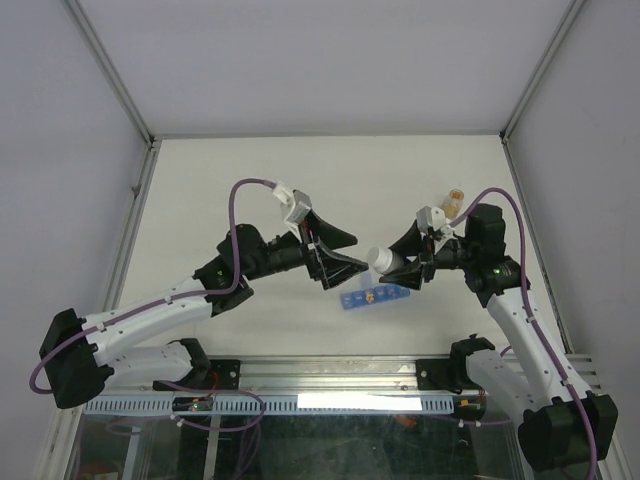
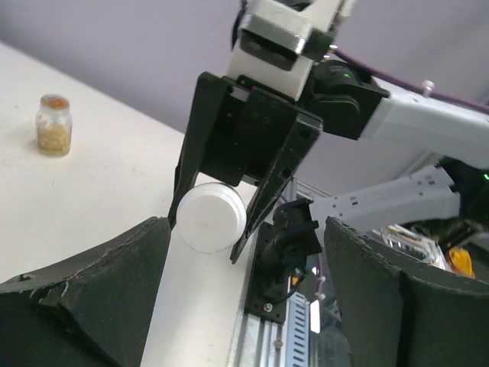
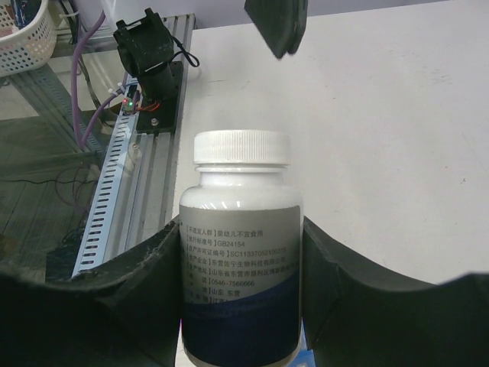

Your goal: Sort the pills into containers

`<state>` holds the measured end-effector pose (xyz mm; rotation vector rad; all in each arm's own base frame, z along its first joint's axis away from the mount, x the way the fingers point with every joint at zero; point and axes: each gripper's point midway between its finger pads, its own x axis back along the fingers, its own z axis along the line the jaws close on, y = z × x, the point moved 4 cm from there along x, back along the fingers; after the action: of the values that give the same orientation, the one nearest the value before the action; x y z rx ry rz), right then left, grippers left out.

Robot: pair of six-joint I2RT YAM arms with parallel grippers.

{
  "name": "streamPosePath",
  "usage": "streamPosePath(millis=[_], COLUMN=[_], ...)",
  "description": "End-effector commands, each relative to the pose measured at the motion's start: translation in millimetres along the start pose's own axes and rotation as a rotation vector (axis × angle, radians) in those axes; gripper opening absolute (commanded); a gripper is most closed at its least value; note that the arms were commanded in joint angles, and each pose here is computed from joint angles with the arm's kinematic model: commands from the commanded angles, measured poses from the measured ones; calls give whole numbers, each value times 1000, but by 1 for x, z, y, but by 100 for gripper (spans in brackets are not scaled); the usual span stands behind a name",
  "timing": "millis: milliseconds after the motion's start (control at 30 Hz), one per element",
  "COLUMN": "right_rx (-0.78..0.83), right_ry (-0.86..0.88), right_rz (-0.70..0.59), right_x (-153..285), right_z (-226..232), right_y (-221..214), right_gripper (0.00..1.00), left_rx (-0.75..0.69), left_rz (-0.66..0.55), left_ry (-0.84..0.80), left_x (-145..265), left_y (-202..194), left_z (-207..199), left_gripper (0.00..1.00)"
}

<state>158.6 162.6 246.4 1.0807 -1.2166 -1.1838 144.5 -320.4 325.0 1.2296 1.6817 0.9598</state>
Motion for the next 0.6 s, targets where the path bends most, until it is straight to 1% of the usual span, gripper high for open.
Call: streamPosePath(millis=[0, 100, 200, 300, 367, 567], right_rx=[101, 101, 101, 104, 102, 103], right_ry=[-14, -14, -15, -14, -15, -14], right_rz=[-16, -16, -16, -17, -16, -17], right_x=[1, 1, 1, 1, 1, 1], right_z=[-6, -6, -6, -5, -5, -5], right_y=[20, 20, 21, 21, 21, 21], right_gripper=[0, 0, 0, 0, 0, 0], left_rx=[154, 148, 135, 129, 127, 115], left_rz=[-37, 14, 55, 79, 83, 67], left_ry=[269, 342, 397, 384, 384, 404], left_x=[-11, -22, -32, -39, -43, -39], left_y=[6, -1, -7, -10, -9, -5], left_z=[1, 0, 5, 3, 3, 5], left_gripper=[82, 78, 76, 74, 71, 69])
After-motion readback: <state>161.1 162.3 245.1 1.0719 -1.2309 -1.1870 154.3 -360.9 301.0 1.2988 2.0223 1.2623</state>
